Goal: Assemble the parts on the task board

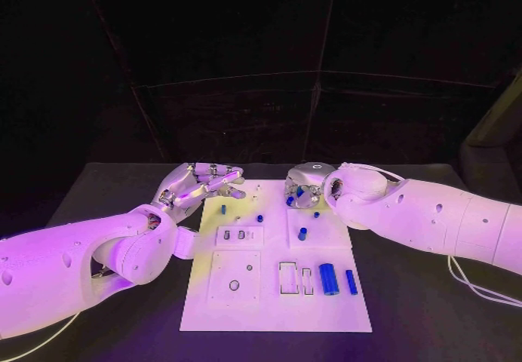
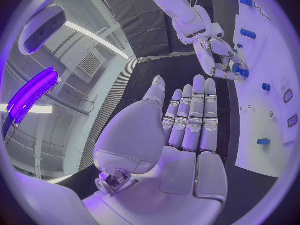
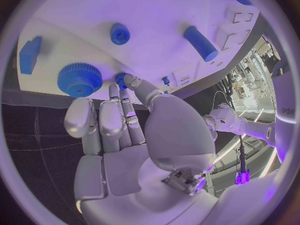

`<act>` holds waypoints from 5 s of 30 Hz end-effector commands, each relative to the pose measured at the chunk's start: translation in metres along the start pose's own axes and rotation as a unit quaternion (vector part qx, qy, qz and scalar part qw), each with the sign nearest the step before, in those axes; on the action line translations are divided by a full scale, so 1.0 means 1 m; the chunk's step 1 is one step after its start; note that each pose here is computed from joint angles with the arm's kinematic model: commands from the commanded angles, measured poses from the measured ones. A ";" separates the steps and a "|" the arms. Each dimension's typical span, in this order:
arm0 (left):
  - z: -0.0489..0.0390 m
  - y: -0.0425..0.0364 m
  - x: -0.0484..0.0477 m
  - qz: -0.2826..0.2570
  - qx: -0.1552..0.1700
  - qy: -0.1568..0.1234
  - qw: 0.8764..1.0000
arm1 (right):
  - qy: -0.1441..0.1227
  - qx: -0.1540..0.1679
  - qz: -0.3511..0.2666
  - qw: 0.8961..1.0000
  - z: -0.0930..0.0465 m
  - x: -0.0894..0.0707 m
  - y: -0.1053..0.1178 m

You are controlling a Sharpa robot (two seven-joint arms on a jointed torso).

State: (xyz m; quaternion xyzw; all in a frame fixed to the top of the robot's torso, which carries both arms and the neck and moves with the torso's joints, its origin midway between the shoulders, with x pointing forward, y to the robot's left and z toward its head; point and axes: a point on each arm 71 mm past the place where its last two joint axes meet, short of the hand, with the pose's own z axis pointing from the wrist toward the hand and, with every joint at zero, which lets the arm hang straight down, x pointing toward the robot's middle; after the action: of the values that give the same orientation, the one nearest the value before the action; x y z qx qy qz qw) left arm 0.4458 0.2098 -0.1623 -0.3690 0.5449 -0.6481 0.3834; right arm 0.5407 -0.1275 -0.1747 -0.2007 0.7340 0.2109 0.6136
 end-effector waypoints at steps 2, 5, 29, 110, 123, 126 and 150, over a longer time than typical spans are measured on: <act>0.0006 -0.0010 0.0019 -0.005 0.002 0.007 1.000 | 0.012 0.002 -0.005 1.000 0.001 0.000 0.000; 0.0006 -0.0010 0.0023 -0.006 0.001 0.008 1.000 | 0.013 0.003 -0.006 1.000 0.002 0.000 0.000; -0.0003 -0.0010 0.0014 -0.007 -0.001 0.009 1.000 | -0.057 -0.002 0.005 0.998 0.000 -0.009 0.002; 0.0027 -0.0038 -0.0095 -0.031 -0.004 -0.006 0.999 | -0.082 0.001 0.012 0.997 0.054 -0.018 0.044; 0.0030 -0.0038 -0.0085 -0.034 -0.004 -0.001 0.999 | -0.088 0.008 0.007 0.996 0.056 -0.019 0.045; 0.0030 -0.0037 -0.0085 -0.034 -0.004 -0.001 0.999 | -0.088 0.007 0.007 0.996 0.056 -0.019 0.045; -0.0010 -0.0046 -0.0189 -0.030 -0.005 -0.010 0.999 | -0.113 0.059 0.131 0.983 -0.014 -0.020 -0.024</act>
State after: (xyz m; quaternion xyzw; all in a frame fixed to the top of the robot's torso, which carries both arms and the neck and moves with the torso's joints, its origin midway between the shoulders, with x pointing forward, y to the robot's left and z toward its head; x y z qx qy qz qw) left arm 0.4527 0.2282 -0.1605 -0.3968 0.5343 -0.6475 0.3712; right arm 0.5459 -0.1534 -0.1574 -0.0866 0.6884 0.2443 0.6775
